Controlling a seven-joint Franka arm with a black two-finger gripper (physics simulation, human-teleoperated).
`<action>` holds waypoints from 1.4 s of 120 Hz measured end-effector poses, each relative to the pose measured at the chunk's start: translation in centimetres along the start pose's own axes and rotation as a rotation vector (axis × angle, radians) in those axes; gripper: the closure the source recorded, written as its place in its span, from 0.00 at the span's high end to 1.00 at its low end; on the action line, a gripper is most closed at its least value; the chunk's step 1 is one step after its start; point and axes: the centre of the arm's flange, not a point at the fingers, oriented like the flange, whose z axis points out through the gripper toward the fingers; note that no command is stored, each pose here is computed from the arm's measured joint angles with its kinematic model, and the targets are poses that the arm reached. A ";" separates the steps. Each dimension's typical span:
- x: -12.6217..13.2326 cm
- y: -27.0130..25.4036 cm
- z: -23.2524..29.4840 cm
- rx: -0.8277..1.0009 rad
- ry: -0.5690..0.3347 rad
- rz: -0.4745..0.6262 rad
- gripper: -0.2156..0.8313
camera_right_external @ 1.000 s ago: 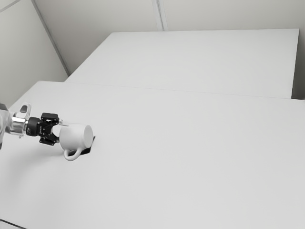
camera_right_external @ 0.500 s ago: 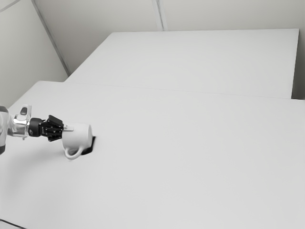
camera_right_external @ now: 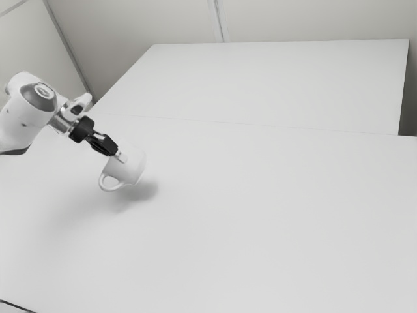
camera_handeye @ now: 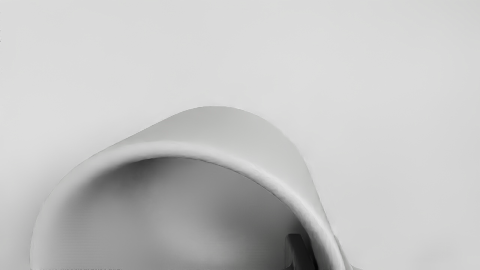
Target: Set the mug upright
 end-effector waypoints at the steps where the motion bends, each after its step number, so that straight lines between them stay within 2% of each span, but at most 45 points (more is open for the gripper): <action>1: 0.2 0.4 0.0 0.017 -0.015 0.012 0.05; 17: 1.1 5.7 2.1 0.245 -0.221 0.147 0.05; 32: 1.3 9.9 5.5 0.371 -0.314 0.207 0.05; 46: -1.5 10.3 6.0 0.442 -0.310 0.138 0.05; 59: -2.5 12.4 7.3 0.479 -0.295 0.107 0.05; 88: -1.4 17.3 11.4 0.523 -0.260 0.074 0.05; 111: -2.4 17.6 13.2 0.527 -0.247 -0.024 0.05; 134: -2.6 18.1 13.9 0.526 -0.231 -0.094 0.45; 153: -2.2 18.6 13.2 0.533 -0.198 -0.135 0.63; 160: -0.7 19.6 11.1 0.537 -0.157 -0.141 0.67; 168: 2.9 21.8 6.2 0.520 -0.094 -0.156 0.70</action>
